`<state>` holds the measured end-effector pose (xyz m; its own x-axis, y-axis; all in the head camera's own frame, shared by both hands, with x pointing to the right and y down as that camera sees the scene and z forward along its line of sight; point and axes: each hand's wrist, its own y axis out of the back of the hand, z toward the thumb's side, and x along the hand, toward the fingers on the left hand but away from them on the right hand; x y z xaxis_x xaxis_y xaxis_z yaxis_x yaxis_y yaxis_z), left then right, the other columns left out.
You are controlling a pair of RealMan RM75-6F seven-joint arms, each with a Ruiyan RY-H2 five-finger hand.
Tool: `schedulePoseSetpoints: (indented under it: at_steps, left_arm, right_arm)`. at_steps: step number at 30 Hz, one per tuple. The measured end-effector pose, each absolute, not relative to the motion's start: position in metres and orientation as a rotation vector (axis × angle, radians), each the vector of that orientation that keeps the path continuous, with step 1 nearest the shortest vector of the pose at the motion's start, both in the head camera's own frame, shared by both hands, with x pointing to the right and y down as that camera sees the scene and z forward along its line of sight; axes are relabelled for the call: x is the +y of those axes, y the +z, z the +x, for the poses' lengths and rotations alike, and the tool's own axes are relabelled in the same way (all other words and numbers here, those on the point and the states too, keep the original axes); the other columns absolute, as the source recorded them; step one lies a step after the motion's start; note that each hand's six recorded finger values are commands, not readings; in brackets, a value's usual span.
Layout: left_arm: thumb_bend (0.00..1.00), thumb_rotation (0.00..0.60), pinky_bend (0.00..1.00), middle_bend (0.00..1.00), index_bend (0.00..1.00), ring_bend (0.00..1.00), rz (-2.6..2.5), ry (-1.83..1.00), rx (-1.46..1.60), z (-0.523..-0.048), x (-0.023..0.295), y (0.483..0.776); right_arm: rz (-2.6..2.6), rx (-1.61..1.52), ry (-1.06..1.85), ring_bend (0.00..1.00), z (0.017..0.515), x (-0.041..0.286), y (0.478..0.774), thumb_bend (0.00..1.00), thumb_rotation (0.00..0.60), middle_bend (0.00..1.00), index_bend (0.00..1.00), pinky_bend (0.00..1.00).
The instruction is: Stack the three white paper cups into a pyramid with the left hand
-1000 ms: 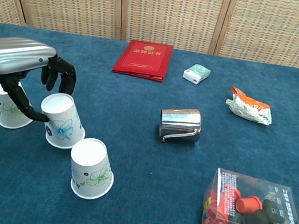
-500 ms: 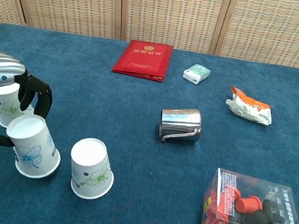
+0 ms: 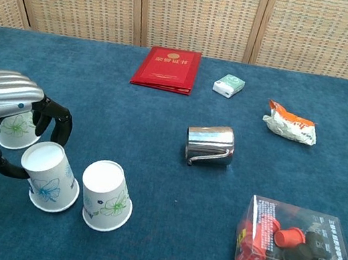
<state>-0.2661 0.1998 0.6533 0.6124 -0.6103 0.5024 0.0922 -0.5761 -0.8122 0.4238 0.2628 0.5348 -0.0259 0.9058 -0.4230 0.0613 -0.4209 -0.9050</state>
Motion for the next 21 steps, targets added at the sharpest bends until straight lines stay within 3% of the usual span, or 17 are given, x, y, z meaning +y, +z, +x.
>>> schedulePoseSetpoints:
  at_steps: [4, 7, 10, 12, 14, 16, 21]
  left_arm:
    - [0.18, 0.6, 0.4, 0.45, 0.53, 0.48, -1.979, -1.02, 0.41, -0.265, 0.202, 0.654]
    - [0.18, 0.6, 0.34, 0.4, 0.48, 0.41, -1.988, -1.021, 0.404, -0.264, 0.204, 0.656]
    - [0.18, 0.6, 0.21, 0.3, 0.3, 0.31, -2.005, -1.023, 0.401, -0.263, 0.205, 0.657]
    - [0.18, 0.6, 0.09, 0.16, 0.12, 0.18, -2.018, -1.024, 0.398, -0.263, 0.206, 0.657]
    - [0.18, 0.6, 0.03, 0.04, 0.01, 0.07, -2.029, -1.03, 0.384, -0.264, 0.208, 0.658]
    - [0.18, 0.6, 0.0, 0.0, 0.0, 0.01, -2.046, -1.034, 0.37, -0.264, 0.21, 0.657]
    - [0.18, 0.6, 0.0, 0.0, 0.0, 0.0, -2.072, -1.022, 0.378, -0.265, 0.211, 0.649]
  right_arm:
    - [-1.552, -1.039, 1.53, 0.0, 0.423, 0.263, 0.535, 0.0, 0.6, 0.0, 0.09, 0.0]
    - [-1.551, -1.038, 1.531, 0.0, 0.423, 0.263, 0.535, 0.0, 0.6, 0.0, 0.09, 0.0]
    - [-1.551, -1.038, 1.534, 0.0, 0.424, 0.263, 0.535, 0.0, 0.6, 0.0, 0.09, 0.0]
    - [-1.55, -1.037, 1.533, 0.0, 0.423, 0.263, 0.535, 0.0, 0.6, 0.0, 0.09, 0.0]
    - [-1.55, -1.036, 1.534, 0.0, 0.423, 0.263, 0.535, 0.0, 0.6, 0.0, 0.09, 0.0]
    - [-1.55, -1.036, 1.536, 0.0, 0.424, 0.264, 0.535, 0.0, 0.6, 0.0, 0.09, 0.0]
    - [-1.55, -1.037, 1.537, 0.0, 0.424, 0.263, 0.535, 0.0, 0.6, 0.0, 0.09, 0.0]
